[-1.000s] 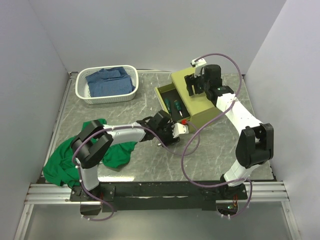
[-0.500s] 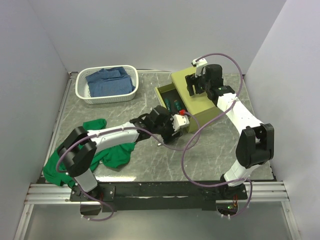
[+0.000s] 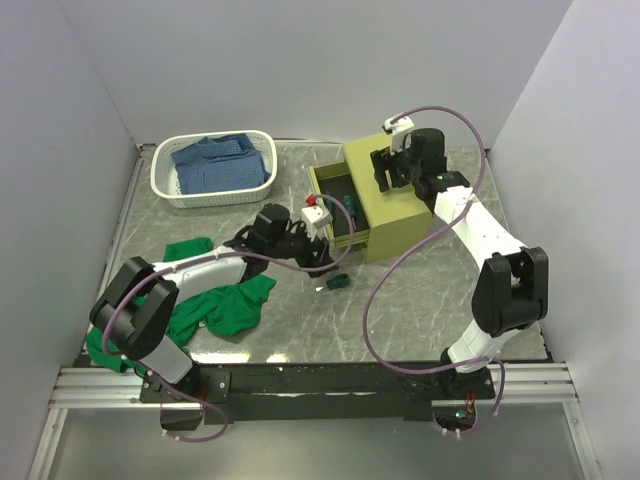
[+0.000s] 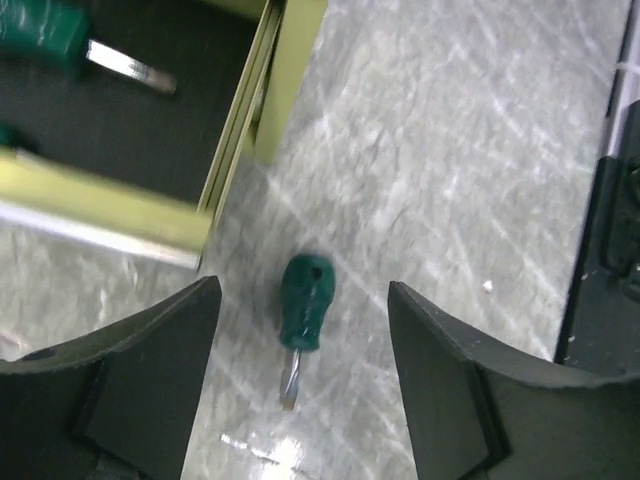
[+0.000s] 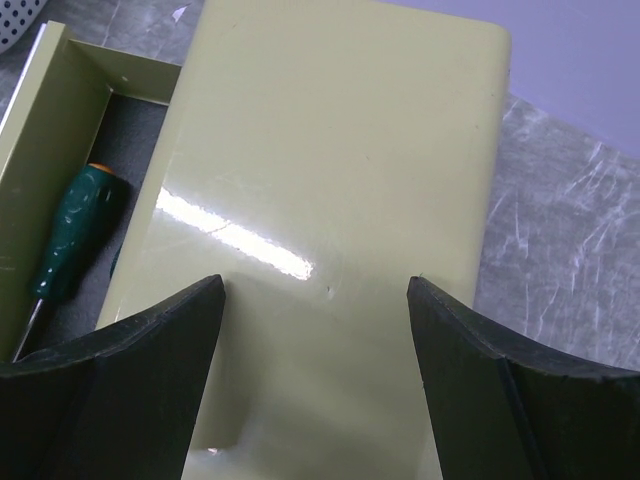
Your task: Sort the tools into containers
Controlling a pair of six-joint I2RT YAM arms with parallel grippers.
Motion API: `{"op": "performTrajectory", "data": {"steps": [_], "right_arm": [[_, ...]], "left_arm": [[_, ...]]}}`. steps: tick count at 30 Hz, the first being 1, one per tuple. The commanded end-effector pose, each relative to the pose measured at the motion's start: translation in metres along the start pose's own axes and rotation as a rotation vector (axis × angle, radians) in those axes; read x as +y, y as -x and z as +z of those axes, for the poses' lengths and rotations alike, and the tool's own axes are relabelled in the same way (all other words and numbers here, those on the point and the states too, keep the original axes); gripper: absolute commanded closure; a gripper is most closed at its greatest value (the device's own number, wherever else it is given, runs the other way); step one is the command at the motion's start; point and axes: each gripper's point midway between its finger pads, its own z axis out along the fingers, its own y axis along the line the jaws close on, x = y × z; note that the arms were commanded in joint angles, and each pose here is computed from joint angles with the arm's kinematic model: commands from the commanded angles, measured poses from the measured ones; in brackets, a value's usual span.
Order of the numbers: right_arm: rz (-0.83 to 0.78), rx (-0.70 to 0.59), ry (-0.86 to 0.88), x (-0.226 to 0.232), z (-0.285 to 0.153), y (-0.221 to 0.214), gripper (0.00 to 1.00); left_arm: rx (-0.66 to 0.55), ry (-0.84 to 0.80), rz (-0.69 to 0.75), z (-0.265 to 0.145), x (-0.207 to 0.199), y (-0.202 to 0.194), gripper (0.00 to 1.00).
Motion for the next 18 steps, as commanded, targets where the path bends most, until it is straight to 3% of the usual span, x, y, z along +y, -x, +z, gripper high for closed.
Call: {"op": "performTrajectory", "data": {"steps": [1,5,8,11,14,18], "right_arm": [[0.045,0.301,-0.015,0.0,-0.008,-0.092,0.18],[0.029,0.308,-0.026,-0.002,-0.011,-0.094,0.18],[0.025,0.316,-0.028,-0.002,-0.011,-0.097,0.18],[0.013,0.325,-0.033,-0.002,-0.011,-0.099,0.18],[-0.004,0.332,-0.04,-0.002,-0.012,-0.1,0.18],[-0.014,0.33,-0.04,-0.001,-0.014,-0.095,0.18]], "left_arm": [[-0.005,-0.043,-0.022,-0.009,-0.003,-0.02,0.27],[-0.038,-0.168,-0.01,-0.014,-0.027,-0.001,0.26],[-0.037,-0.155,0.015,-0.015,-0.026,0.005,0.26],[-0.044,-0.098,0.074,-0.017,-0.02,-0.006,0.25],[-0.011,-0.076,0.239,-0.009,-0.025,-0.032,0.25],[0.067,0.033,0.282,0.006,-0.008,-0.061,0.26]]}}
